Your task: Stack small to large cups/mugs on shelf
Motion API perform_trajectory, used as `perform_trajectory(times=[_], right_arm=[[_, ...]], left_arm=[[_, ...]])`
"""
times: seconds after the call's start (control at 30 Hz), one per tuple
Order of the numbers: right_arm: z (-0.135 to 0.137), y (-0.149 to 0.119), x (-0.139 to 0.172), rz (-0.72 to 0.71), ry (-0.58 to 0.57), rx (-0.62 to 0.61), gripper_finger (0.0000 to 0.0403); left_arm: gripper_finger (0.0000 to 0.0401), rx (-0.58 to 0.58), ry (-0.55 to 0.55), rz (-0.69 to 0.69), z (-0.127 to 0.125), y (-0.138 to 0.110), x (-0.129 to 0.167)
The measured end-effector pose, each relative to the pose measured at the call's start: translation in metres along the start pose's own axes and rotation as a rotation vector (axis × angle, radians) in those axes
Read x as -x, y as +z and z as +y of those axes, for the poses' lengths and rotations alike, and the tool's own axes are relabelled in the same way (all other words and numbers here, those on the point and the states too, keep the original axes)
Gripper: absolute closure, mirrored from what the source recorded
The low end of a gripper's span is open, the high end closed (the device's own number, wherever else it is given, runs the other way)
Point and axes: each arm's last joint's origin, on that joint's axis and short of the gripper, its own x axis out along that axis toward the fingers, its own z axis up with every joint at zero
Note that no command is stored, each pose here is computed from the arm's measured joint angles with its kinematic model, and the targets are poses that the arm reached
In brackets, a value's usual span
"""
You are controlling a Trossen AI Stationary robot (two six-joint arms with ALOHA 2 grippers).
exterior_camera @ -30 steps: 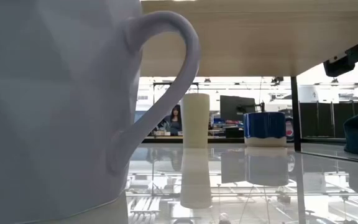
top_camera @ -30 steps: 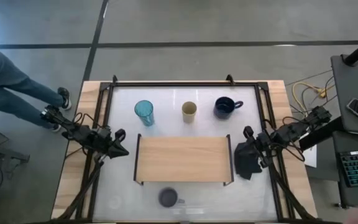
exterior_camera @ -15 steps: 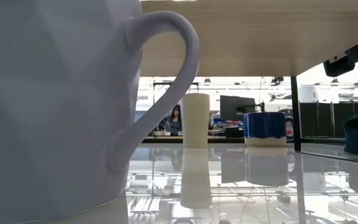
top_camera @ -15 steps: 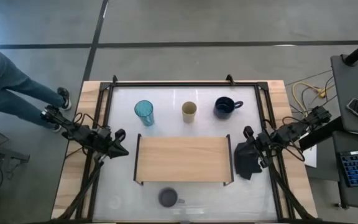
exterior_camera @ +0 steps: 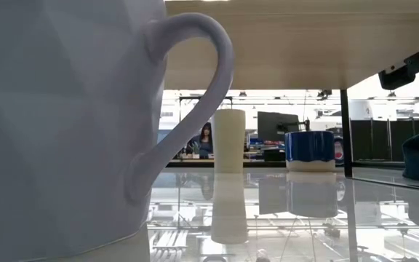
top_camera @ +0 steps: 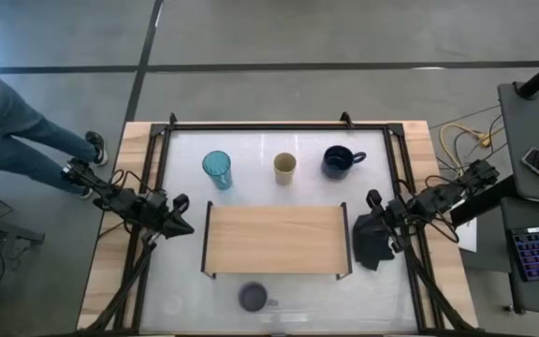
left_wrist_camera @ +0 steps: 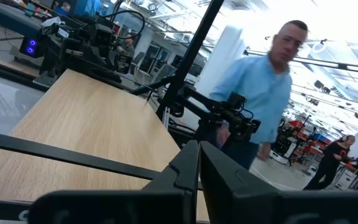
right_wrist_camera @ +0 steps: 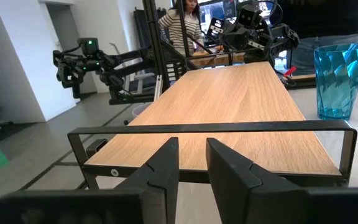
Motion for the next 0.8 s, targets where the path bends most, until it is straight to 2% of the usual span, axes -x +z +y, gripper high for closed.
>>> perform_trajectory(times=[0.67,0.8], right_arm=[[0.0003,0.0013,0.0000,-0.014,0.002,0.022,0.0322],[0.0014,0.0080,0.0003,-0.082,0.014,0.011,0.0329]], left_arm=[[0.0401,0.000,0.000,0.000,0.0000,0.0000,0.0000],[0.0401,0.000,0.000,0.000,0.0000,0.0000,0.0000]])
